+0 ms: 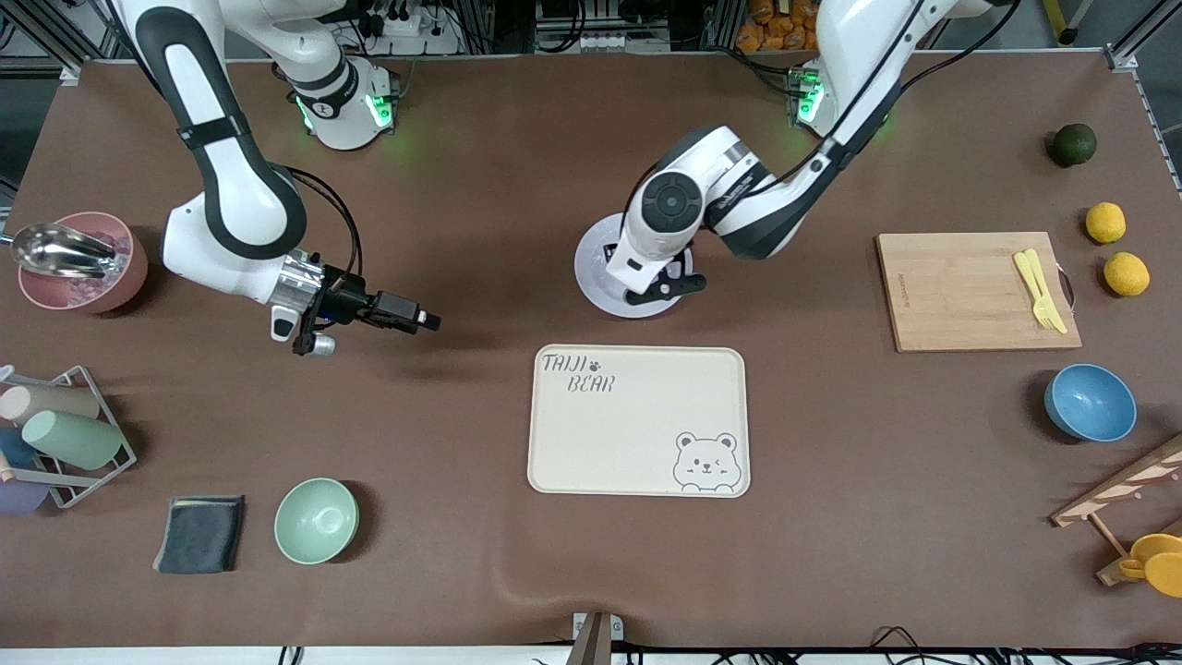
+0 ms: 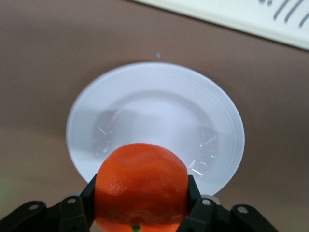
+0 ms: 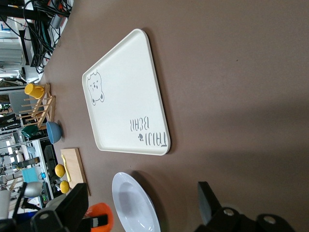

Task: Place orange and plate with both arms
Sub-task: 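Lower the orange onto the white plate and open the left gripper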

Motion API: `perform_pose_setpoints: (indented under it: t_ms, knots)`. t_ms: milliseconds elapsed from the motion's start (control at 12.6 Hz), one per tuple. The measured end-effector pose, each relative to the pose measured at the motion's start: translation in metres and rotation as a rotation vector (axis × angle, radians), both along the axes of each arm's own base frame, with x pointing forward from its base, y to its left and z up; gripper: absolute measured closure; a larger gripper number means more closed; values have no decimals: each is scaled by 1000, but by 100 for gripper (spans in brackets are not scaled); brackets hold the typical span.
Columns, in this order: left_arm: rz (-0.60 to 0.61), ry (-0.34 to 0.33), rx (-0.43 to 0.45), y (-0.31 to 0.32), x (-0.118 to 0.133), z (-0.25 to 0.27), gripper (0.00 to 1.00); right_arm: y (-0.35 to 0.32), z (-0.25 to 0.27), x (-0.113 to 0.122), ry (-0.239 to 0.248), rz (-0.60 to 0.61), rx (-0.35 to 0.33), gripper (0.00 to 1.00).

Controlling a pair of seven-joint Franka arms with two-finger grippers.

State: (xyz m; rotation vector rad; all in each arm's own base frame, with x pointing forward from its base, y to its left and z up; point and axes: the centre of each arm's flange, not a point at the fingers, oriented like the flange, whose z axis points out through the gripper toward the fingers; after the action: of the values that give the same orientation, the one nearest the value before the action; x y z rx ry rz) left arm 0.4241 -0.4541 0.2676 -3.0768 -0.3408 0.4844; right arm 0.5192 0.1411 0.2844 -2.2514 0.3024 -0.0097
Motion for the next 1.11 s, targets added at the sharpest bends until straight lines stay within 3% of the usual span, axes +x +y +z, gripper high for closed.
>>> perform_pose_setpoints:
  t_ms: [238, 712, 792, 950, 1108]
  knots:
    - [11, -9, 57, -22, -12, -30, 30, 0, -1, 0, 2, 0, 1, 0]
    - [25, 9, 84, -43, -25, -55, 30, 0, -9, -4, -21, 8, 16, 0]
    - [23, 6, 85, -44, -25, -55, 24, 0, -10, -5, -21, 10, 16, 0]
    - [32, -5, 77, -45, -19, -49, 3, 0, -12, -6, -22, 14, 15, 0]
    - [54, -35, 58, -45, -1, -28, 0, 1, -12, -6, -21, 11, 19, 0]
